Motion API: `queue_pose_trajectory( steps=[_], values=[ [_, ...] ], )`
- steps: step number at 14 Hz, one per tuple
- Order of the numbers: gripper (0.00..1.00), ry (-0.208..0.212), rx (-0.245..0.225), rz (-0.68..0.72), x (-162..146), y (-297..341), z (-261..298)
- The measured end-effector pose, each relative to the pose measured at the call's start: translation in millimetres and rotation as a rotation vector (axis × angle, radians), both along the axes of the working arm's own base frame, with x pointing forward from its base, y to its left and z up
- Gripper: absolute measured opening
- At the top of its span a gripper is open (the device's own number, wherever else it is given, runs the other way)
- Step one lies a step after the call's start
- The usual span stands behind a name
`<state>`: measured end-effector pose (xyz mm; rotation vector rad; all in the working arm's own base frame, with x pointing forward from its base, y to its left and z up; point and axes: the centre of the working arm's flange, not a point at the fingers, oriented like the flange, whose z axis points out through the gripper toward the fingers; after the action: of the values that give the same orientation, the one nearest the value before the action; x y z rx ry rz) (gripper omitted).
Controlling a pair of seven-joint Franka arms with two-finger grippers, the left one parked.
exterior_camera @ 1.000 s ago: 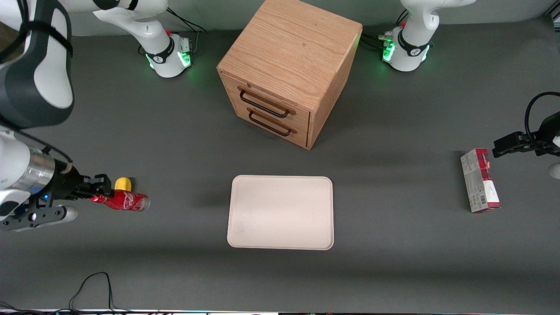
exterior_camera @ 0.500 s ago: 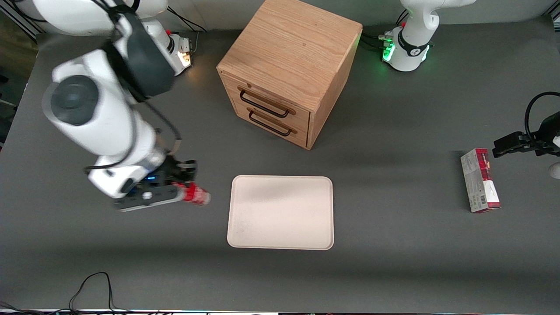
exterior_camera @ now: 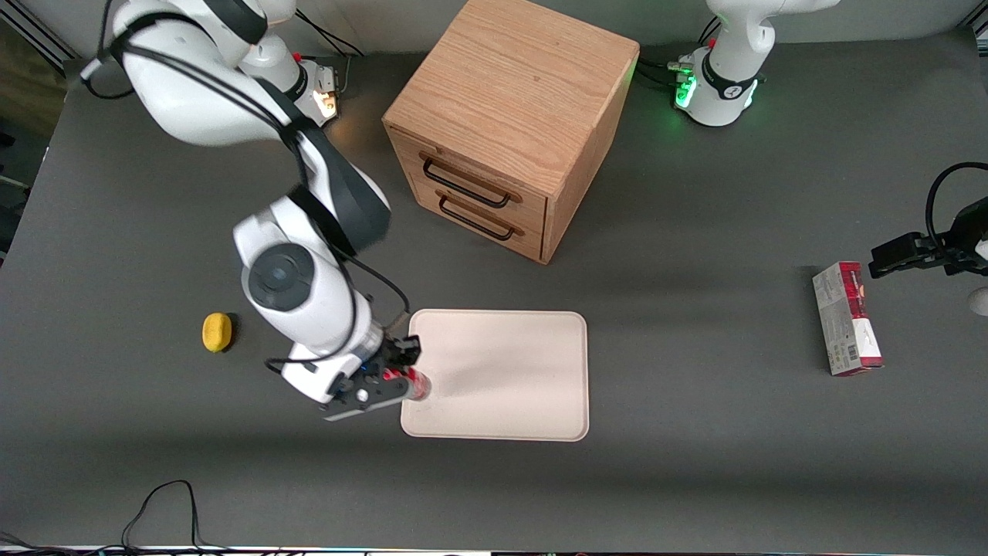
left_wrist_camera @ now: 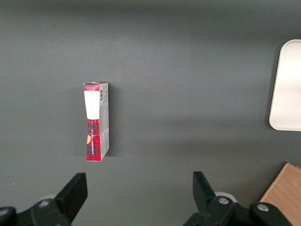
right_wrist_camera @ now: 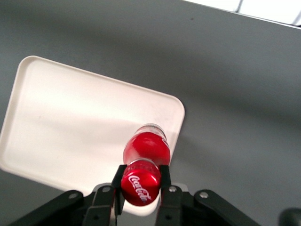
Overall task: Place coke bottle on tray
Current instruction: 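Lower the bottle onto the tray edge and open the right gripper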
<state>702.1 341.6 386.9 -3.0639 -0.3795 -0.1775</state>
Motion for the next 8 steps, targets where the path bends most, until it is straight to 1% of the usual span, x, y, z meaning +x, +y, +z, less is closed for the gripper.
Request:
queue_pose_trajectory(
  steps=[2,3,5,8],
  values=[
    [0.31,-0.014,-0.014,0.021,4,9,-38],
    [0.31,-0.015,-0.015,0.028,4,12,-49],
    [0.31,-0.01,-0.022,0.033,4,14,-58],
    [0.31,-0.016,-0.031,0.035,5,13,-59]
  ],
)
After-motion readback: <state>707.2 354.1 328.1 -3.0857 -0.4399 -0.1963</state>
